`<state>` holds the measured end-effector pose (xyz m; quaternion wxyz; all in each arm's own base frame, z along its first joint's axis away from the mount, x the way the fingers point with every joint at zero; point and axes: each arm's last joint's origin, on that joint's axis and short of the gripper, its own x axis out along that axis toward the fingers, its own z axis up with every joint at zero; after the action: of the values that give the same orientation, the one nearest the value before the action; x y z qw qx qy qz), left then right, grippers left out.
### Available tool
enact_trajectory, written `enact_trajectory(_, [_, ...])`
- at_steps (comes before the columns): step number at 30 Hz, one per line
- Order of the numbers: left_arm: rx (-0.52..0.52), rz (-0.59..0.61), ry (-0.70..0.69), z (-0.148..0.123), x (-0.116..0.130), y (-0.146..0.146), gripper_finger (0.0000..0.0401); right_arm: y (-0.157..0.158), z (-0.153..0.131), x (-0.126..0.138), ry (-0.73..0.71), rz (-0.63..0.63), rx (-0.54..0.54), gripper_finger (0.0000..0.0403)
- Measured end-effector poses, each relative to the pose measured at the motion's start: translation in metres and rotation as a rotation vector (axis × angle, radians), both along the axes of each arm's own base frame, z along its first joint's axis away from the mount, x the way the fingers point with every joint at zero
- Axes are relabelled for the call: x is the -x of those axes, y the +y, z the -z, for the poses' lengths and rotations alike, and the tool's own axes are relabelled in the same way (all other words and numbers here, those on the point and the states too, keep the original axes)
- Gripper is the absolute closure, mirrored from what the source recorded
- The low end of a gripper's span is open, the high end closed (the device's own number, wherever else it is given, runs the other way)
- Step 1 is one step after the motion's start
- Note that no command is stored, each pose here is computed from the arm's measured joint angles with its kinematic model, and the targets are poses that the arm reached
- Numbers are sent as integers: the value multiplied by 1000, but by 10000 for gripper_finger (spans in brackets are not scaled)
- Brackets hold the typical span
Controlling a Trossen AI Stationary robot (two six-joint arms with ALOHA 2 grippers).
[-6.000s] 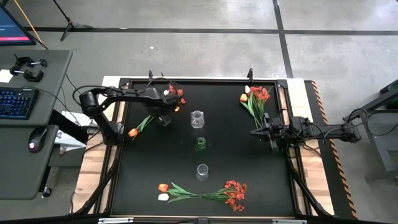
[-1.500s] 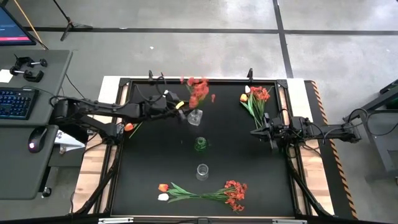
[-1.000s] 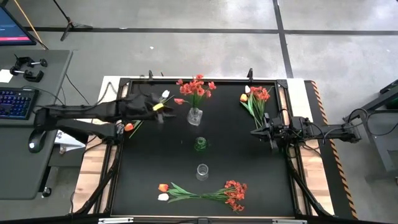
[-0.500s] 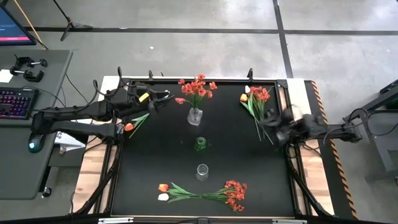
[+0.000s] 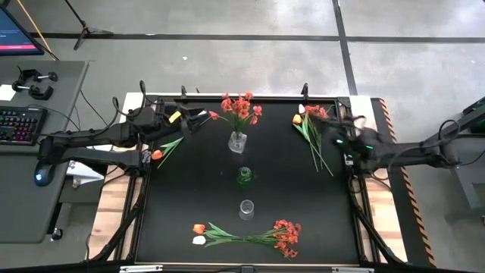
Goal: Sort flowers into vase by color
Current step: Put the top orange flowers into the top transparent flower vase
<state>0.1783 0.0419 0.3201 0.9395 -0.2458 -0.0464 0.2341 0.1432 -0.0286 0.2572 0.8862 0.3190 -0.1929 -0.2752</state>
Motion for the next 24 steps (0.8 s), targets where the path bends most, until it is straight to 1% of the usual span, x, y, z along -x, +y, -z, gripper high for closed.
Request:
enact_trajectory(1, [-2, -2, -6, -1, 0, 1, 186, -6, 0, -7, 89, 1, -59, 402])
enact_trajectory(3, [-4, 11, -18, -2, 0, 2, 186, -20, -2, -16, 266, 19, -214, 402])
enact_trajectory(6, [-3, 54, -18, -2, 1, 1, 186, -38, -5, -14, 565, 37, -425, 402])
enact_trajectory(7, [-2, 70, -17, -2, 2, 1, 186, -43, -4, -13, 668, 39, -471, 402])
enact_trajectory(9, [0, 101, -11, -2, 1, 0, 186, -49, -3, -10, 852, 20, -526, 402])
enact_trajectory(12, [2, 146, -9, -1, 1, -1, 186, -58, 3, -8, 1028, 32, -617, 402])
enact_trajectory(14, [2, 177, -9, -1, 1, -2, 186, -62, 11, -6, 1111, 51, -676, 402])
enact_trajectory(16, [2, 202, -11, -2, 1, -3, 186, -66, 20, -6, 1153, 79, -733, 402])
enact_trajectory(18, [-4, 221, -13, -2, 1, -4, 186, -69, 34, -4, 1188, 107, -790, 401])
enact_trajectory(21, [-21, 237, -9, -3, 2, -4, 186, -79, 53, -4, 1170, 103, -828, 385])
enact_trajectory(24, [-38, 250, -22, -5, 4, -5, 186, -90, 66, -3, 1138, 65, -864, 346])
